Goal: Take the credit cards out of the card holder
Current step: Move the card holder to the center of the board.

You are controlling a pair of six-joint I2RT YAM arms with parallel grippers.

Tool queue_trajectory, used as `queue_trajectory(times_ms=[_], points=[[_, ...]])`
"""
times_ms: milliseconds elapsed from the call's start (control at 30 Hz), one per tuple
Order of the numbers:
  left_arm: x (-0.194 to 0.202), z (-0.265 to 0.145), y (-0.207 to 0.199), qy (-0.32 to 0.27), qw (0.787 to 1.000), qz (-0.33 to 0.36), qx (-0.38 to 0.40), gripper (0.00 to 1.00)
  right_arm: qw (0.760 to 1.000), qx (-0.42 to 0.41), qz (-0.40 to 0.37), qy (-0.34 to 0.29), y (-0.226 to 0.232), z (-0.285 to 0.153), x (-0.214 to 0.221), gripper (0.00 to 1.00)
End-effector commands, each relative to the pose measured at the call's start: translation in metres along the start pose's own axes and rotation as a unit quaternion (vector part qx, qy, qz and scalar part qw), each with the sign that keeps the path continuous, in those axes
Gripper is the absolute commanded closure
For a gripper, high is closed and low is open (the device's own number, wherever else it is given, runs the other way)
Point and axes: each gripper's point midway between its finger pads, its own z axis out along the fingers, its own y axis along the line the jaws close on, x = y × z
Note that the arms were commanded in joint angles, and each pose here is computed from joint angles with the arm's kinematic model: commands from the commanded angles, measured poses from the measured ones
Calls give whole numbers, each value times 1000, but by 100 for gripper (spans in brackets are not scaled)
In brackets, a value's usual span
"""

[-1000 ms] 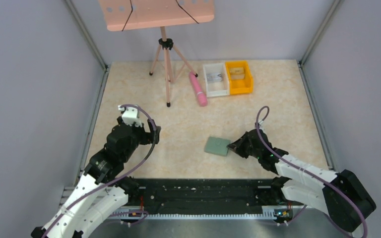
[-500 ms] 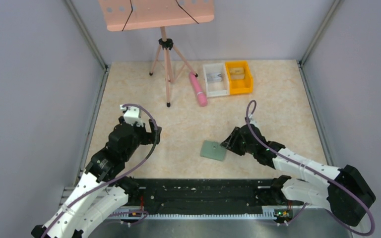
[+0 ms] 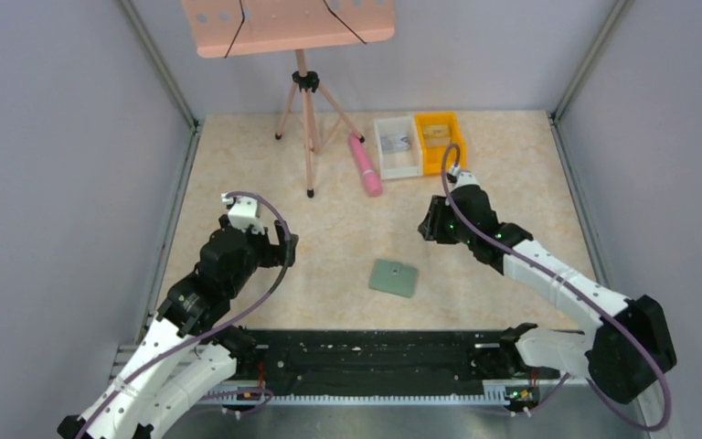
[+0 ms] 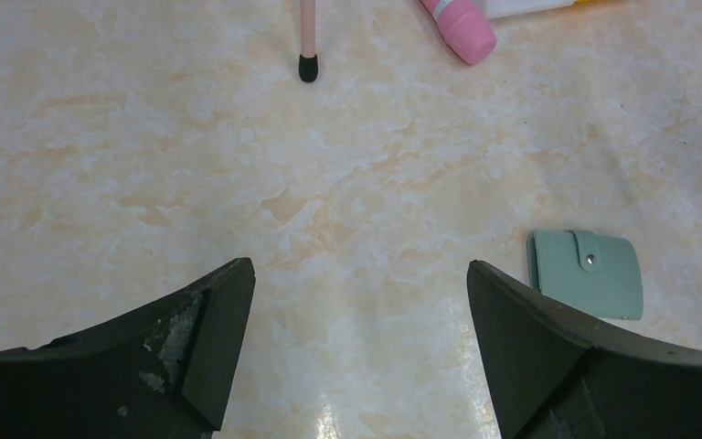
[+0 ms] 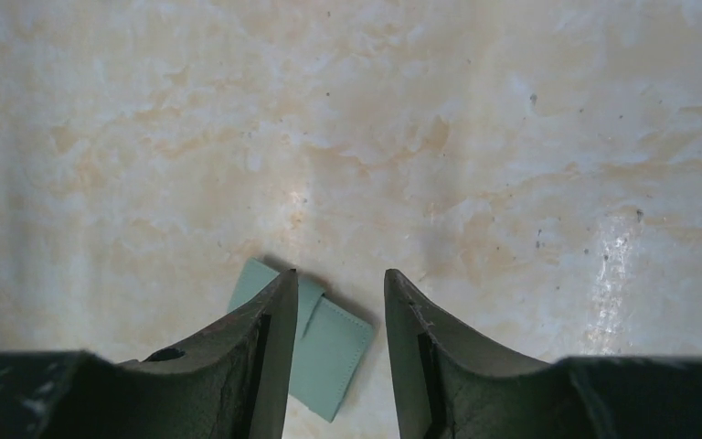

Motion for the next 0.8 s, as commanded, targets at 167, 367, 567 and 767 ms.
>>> queue_trajectory(times_ms=[167,367,567,767], points=[[-11,-2,-3,-23,1000,3,9,8,992,-55,-74,92,-3,55,24,54],[-9,-1,-3,-16,1000,4,9,9,985,-117,-62,113,13,63,43,45],[-10,-1,-4,-18,1000,4,9,9,971,-180,-36,152,27,62,73,44],[-7,3,-5,-8,1000,6,11,9,967,-186,-34,168,26,52,91,43]])
